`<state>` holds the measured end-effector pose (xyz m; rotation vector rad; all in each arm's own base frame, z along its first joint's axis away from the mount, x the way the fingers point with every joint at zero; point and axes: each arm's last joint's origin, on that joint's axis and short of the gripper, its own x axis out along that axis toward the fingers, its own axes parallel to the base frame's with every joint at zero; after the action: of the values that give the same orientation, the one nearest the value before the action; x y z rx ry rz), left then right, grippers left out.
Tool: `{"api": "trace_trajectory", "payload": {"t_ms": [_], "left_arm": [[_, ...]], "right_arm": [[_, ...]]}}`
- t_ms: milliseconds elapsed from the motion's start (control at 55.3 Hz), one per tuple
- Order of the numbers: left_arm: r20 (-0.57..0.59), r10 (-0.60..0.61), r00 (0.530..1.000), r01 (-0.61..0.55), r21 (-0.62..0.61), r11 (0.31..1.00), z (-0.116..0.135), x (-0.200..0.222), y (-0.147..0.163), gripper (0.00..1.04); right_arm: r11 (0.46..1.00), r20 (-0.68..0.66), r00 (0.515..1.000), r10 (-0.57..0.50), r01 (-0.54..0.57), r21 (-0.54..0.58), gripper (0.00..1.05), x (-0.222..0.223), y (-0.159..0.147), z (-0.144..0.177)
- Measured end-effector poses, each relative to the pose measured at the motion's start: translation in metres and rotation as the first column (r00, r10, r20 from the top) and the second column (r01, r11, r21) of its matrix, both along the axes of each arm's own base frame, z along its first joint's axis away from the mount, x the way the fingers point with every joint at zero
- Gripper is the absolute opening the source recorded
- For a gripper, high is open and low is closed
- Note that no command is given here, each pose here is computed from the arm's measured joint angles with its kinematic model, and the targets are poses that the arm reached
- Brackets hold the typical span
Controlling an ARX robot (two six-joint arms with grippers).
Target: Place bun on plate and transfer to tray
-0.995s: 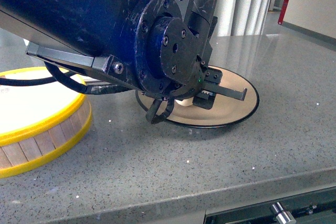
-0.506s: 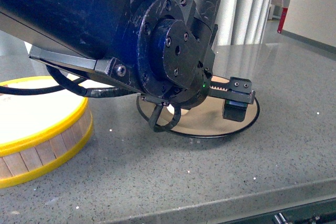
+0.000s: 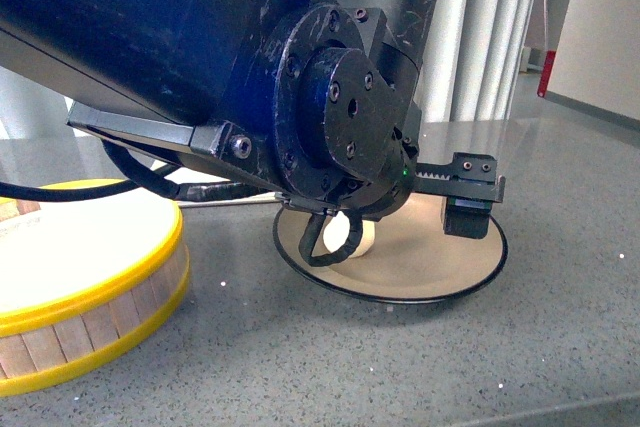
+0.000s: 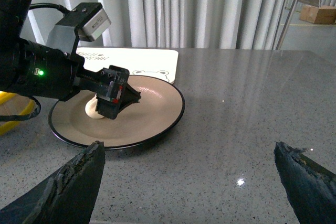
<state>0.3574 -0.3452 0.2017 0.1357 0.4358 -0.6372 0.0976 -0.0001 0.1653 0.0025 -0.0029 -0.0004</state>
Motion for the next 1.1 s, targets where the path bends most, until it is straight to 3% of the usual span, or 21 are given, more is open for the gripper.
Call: {"api": "trace_trajectory", "payload": {"t_ms": [253,470,760,977,1103], "left_arm": [[0.047,0.081,0.996,-0.077,-0.08,0.994,0.029,-0.002,0.01,0.98],[0.025,0.315,0.949,-0.308,-0.155,0.939,0.06,0.042,0.077,0.98],[-0.008,0.595,0.804,-0.584,-0.203,0.786,0.082,0.078,0.184,0.98],[-0.014,0.621,0.784,-0.61,-0.204,0.766,0.082,0.08,0.196,0.98],[0.226,0.608,0.761,-0.548,-0.278,0.789,0.074,0.058,0.21,0.78]], "right_arm": [[1.0,0.0,1.0,0.0,0.0,0.0,0.96,0.0,0.0,0.0],[1.0,0.0,1.0,0.0,0.0,0.0,0.96,0.0,0.0,0.0],[1.0,0.0,1.0,0.0,0.0,0.0,0.96,0.0,0.0,0.0],[1.0,0.0,1.0,0.0,0.0,0.0,0.96,0.0,0.0,0.0],[1.0,0.0,1.0,0.0,0.0,0.0,0.96,0.0,0.0,0.0]]}}
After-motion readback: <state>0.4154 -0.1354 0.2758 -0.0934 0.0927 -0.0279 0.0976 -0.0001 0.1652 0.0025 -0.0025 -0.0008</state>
